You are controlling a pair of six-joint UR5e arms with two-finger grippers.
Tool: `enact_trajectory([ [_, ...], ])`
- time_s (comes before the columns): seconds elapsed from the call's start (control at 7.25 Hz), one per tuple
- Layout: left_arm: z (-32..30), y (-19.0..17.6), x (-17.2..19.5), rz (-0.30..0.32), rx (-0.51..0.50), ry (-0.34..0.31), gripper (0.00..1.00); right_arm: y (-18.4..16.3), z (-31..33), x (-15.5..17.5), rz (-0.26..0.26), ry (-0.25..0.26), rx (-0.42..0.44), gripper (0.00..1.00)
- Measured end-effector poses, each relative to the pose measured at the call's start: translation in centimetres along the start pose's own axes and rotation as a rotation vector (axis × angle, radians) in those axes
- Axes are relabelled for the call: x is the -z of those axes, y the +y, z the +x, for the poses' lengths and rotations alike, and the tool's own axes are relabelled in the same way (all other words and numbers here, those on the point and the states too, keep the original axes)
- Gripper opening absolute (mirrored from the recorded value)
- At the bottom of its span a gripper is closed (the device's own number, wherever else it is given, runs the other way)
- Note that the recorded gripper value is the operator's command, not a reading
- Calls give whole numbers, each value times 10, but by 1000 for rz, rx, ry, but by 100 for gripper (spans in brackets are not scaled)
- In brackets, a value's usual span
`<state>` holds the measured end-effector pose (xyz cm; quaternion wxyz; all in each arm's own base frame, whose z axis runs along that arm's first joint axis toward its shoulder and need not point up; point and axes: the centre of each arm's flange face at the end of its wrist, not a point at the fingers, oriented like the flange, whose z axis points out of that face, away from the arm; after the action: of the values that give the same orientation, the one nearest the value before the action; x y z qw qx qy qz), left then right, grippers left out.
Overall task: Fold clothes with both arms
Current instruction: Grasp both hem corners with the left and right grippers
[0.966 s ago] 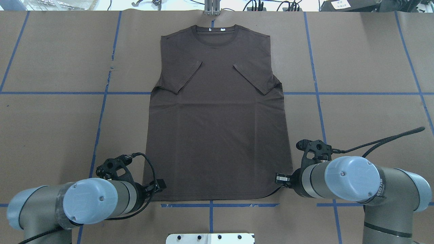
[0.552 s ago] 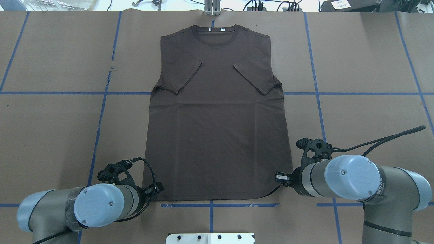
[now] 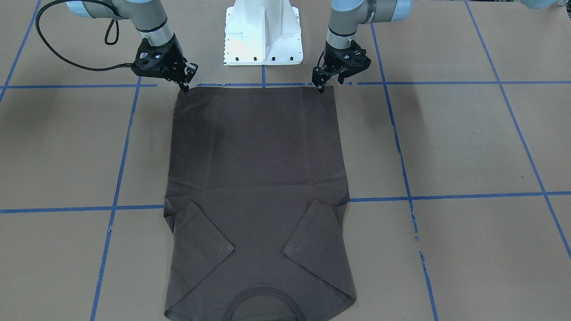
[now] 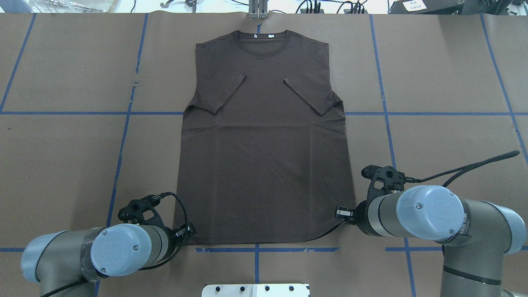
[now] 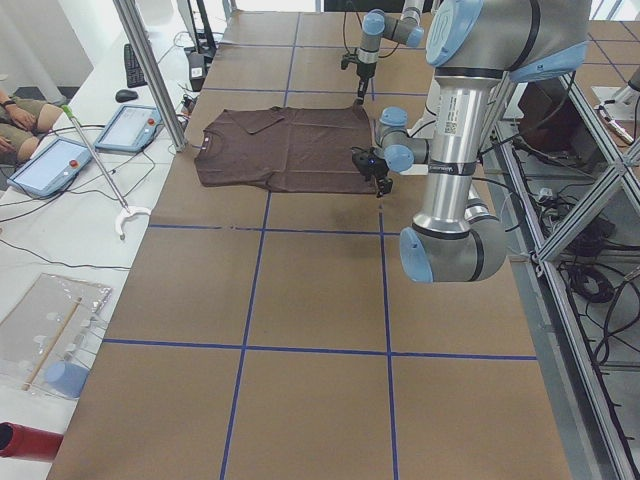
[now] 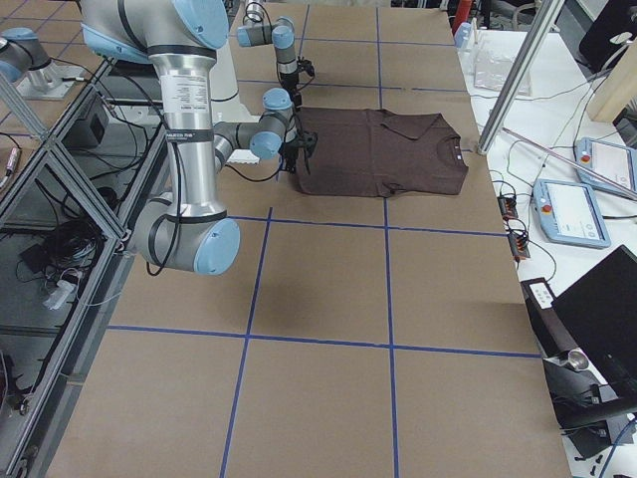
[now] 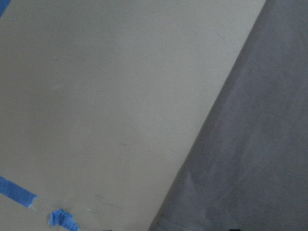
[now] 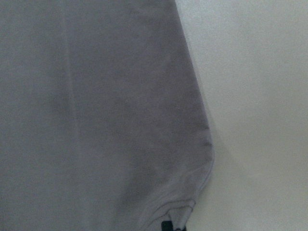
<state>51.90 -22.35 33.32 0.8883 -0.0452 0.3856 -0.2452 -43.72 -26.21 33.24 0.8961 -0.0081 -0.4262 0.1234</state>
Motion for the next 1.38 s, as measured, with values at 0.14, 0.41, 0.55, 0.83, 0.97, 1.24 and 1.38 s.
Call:
enact_trajectory([
  [0.14, 0, 0, 0, 0, 0, 0, 56, 0, 0, 1, 1, -1, 0, 0],
  [0.41, 1, 0, 0, -1, 1, -1, 19, -1, 0, 1, 1, -3, 0, 0],
  [0.55, 1, 0, 0, -1, 1, 0, 7, -1, 0, 2, 0, -3, -1, 0],
  [0.83, 1, 1, 0, 0, 5, -1, 0, -1, 0, 2, -1, -4, -1, 0],
  [0.97, 2, 1, 3, -1, 6, -1, 0, -1, -1, 3, -2, -5, -1, 0],
  [1.24, 7, 1, 19, -8, 9, 20, 0, 0, -2, 11, -12, -19, 0, 0],
  [1.38, 9, 2, 37, -14, 4, 33, 0, 2, -2, 22, -25, -35, 1, 0],
])
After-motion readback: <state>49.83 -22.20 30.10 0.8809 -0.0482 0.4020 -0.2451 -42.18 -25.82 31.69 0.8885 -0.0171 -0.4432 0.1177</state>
